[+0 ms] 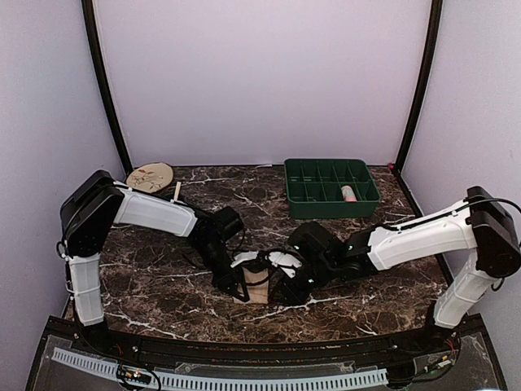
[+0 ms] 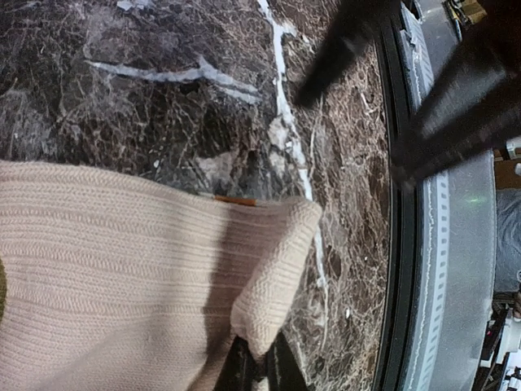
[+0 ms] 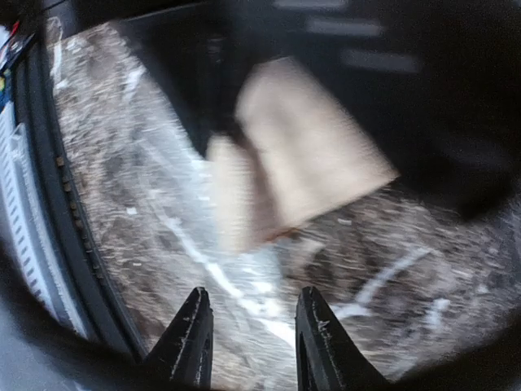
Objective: Roll the socks
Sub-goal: Roll the sock at the center of the board.
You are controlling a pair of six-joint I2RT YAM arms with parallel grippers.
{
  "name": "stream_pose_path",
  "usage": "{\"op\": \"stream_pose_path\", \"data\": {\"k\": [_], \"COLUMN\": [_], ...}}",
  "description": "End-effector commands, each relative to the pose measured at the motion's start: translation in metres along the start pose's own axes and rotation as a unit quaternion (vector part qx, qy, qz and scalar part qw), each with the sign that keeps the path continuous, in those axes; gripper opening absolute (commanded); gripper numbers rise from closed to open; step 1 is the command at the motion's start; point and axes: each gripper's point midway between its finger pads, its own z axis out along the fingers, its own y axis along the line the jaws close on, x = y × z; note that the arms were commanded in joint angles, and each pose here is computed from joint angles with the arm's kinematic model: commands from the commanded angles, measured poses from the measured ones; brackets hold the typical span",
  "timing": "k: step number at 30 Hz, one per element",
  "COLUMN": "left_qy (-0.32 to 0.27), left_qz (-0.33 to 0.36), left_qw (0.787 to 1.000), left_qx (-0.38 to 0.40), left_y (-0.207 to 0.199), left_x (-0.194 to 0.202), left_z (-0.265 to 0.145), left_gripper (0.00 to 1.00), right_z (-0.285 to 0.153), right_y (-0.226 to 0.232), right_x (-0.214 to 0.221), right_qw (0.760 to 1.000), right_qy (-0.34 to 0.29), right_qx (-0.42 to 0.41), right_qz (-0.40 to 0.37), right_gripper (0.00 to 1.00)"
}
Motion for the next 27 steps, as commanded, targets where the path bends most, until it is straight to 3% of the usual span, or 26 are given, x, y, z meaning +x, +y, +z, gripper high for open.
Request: {"op": "stream_pose_path", "data": {"k": [1, 10, 15, 27], "left_qy": [0.000, -0.005, -0.003, -0.004], "left_qz": [-0.023, -0.034, -0.040, -0.047], "left_qw": [0.999, 0.999, 0.998, 0.997], "left_qx": [0.029, 0.041, 0.050, 0.060], "left_y": [-0.005, -0.005, -0.006, -0.007], "left_x": [0.001, 0.003, 0.005, 0.005], "left_z": [-0.002, -0.003, -0.002, -0.003], "left_gripper": [0.00, 0.00, 0.00, 0.00], "right_z": [-0.001, 0.016, 0.032, 0.048], "right_y": [0.043, 0.081, 0.083, 0.092], "right_x": [-0.012, -0.007, -0.007, -0.020], "right_qw": [0.998, 0.995, 0.995, 0.992], "right_qy": [-0.030, -0.025, -0.013, -0.049], "right_qx": [-0.029, -0.058, -0.058, -0.072], "right_qz": [-0.046, -0.082, -0.084, -0.094], "right_gripper": [0.33, 0.33, 0.33, 0.33]}}
